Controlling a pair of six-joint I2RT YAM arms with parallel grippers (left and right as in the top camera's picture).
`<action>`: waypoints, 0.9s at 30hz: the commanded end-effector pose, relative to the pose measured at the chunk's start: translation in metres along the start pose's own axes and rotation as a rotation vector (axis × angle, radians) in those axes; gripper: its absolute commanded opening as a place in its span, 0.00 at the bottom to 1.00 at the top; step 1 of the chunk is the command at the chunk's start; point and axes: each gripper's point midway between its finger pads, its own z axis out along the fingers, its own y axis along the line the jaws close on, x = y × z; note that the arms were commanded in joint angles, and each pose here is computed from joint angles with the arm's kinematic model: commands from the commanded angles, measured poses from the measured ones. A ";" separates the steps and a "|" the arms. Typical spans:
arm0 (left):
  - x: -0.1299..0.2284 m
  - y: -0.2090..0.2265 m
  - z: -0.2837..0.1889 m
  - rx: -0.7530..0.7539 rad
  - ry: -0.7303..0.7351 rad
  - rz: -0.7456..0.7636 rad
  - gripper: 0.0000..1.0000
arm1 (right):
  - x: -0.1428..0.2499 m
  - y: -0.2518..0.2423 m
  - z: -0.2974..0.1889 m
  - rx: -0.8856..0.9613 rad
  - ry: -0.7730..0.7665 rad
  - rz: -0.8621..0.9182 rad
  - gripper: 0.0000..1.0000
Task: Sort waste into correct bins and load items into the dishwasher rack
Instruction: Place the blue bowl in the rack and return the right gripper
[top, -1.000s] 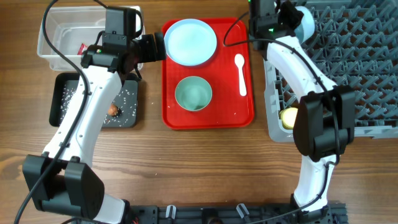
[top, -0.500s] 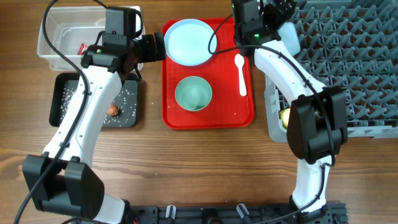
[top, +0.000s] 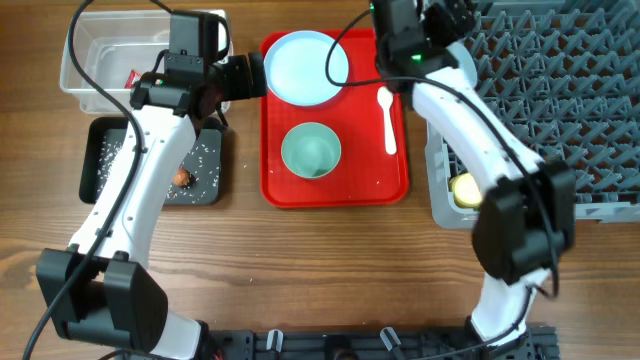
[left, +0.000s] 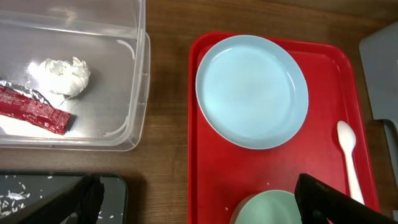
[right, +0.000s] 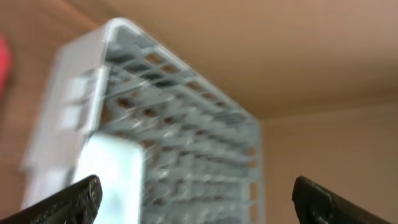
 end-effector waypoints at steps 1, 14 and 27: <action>-0.008 0.000 -0.006 -0.007 -0.026 0.005 1.00 | -0.008 0.053 -0.038 -0.431 -0.055 0.278 1.00; -0.008 0.000 -0.006 -0.007 -0.025 0.005 1.00 | 0.030 0.190 -0.148 -1.323 0.312 0.504 0.91; -0.008 0.000 -0.006 -0.007 -0.025 0.005 1.00 | 0.089 0.242 -0.131 -1.256 0.631 0.756 0.64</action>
